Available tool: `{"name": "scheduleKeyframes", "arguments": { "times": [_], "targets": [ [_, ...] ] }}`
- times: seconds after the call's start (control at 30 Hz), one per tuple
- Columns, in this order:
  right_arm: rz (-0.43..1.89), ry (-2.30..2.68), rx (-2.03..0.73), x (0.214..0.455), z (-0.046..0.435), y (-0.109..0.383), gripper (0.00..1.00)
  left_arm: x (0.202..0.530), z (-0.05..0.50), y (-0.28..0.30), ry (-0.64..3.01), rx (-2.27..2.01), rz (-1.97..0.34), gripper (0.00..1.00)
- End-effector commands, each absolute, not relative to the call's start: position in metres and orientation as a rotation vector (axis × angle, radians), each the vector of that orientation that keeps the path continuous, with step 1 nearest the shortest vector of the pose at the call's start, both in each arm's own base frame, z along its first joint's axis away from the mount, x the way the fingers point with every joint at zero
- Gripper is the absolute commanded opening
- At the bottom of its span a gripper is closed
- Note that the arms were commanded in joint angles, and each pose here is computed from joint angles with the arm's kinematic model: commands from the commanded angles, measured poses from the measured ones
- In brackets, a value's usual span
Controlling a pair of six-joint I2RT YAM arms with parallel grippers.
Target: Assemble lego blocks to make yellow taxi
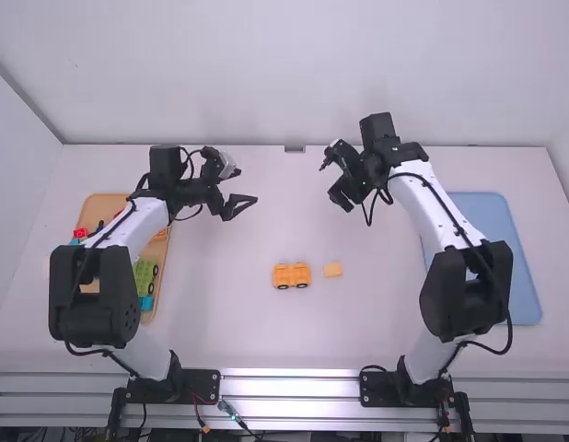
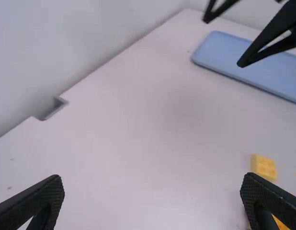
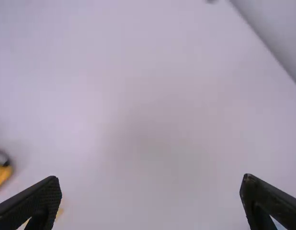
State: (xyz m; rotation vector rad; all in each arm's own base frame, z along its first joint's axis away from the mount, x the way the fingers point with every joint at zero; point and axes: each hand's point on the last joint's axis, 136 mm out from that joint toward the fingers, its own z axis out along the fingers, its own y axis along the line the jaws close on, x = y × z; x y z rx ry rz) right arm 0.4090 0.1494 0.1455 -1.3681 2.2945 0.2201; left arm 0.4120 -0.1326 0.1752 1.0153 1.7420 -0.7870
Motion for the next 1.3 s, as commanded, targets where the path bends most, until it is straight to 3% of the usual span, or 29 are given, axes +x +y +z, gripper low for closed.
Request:
{"name": "scheduleKeyframes", "arguments": {
  "times": [0.0, 0.13, 0.47, 0.83, 1.27],
  "targets": [
    [0.444, 1.932, -1.693, 0.381, 0.162, 0.181, 0.99, 0.39, 0.181, -0.155, 1.553, 1.193, -0.836, 0.99],
    [0.701, 1.649, -1.857, 0.337, 0.166, 0.187, 0.99, 0.367, 0.168, -0.176, 1.481, 1.324, -0.849, 0.99],
    [0.862, 1.541, -1.78, 0.301, 0.095, 0.173, 0.99, 0.324, 0.127, -0.206, 1.361, 1.43, -0.893, 0.99],
    [0.839, 1.599, -1.69, 0.282, 0.024, 0.168, 0.99, 0.315, 0.115, -0.206, 1.357, 1.339, -0.923, 0.99],
    [0.98, 1.532, -1.676, 0.28, -0.011, 0.152, 0.96, 0.314, 0.114, -0.206, 1.369, 1.328, -0.934, 0.99]
  ]
}}
